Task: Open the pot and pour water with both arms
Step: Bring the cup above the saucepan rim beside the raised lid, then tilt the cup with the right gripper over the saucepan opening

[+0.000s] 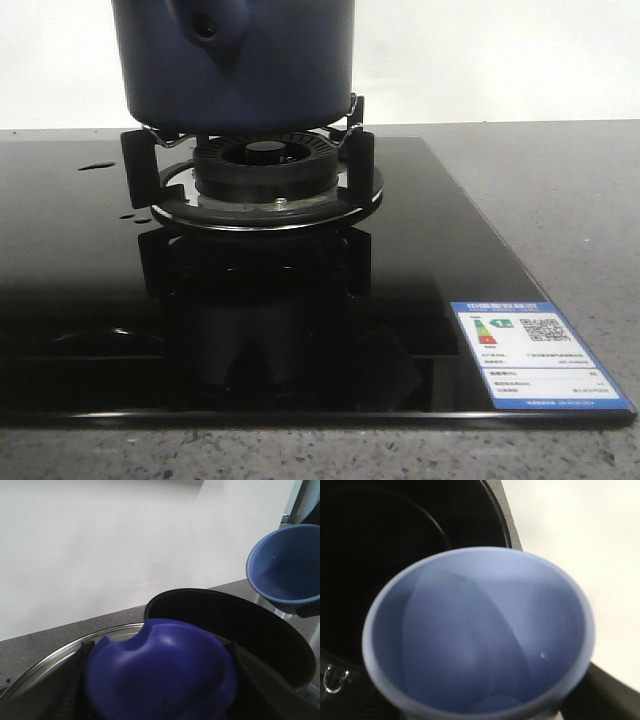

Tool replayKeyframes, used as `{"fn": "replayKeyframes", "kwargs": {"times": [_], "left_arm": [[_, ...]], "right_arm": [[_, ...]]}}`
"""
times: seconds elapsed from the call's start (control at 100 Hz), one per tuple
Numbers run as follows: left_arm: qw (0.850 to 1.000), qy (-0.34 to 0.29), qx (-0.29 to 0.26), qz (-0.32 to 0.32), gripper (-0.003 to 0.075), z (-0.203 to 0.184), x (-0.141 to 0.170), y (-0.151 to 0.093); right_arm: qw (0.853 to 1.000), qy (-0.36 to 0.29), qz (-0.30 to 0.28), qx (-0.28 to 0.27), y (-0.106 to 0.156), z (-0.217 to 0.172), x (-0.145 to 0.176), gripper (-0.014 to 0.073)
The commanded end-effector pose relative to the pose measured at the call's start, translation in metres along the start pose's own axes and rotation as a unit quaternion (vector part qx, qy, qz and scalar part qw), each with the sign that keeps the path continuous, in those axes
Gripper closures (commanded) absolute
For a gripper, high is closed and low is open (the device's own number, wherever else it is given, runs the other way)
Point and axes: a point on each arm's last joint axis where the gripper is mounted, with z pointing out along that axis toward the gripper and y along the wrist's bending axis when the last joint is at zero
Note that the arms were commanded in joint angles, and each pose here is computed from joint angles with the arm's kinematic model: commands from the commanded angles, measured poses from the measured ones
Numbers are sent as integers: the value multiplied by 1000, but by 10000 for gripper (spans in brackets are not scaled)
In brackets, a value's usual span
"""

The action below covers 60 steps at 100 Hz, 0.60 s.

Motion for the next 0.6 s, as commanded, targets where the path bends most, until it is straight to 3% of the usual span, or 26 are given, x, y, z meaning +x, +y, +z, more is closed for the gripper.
{"fn": "replayKeyframes", "kwargs": {"times": [0.0, 0.19, 0.59], "left_arm": [[997, -73, 16, -11, 471, -3, -25, -8], [997, -73, 16, -11, 471, -3, -25, -8], [997, -73, 16, -11, 471, -3, -25, -8]], "right_arm": [[997, -54, -7, 63, -18, -30, -7, 313], [995, -58, -15, 82, -23, -32, -9, 371], [993, -73, -18, 92, -25, -25, -15, 371]]}}
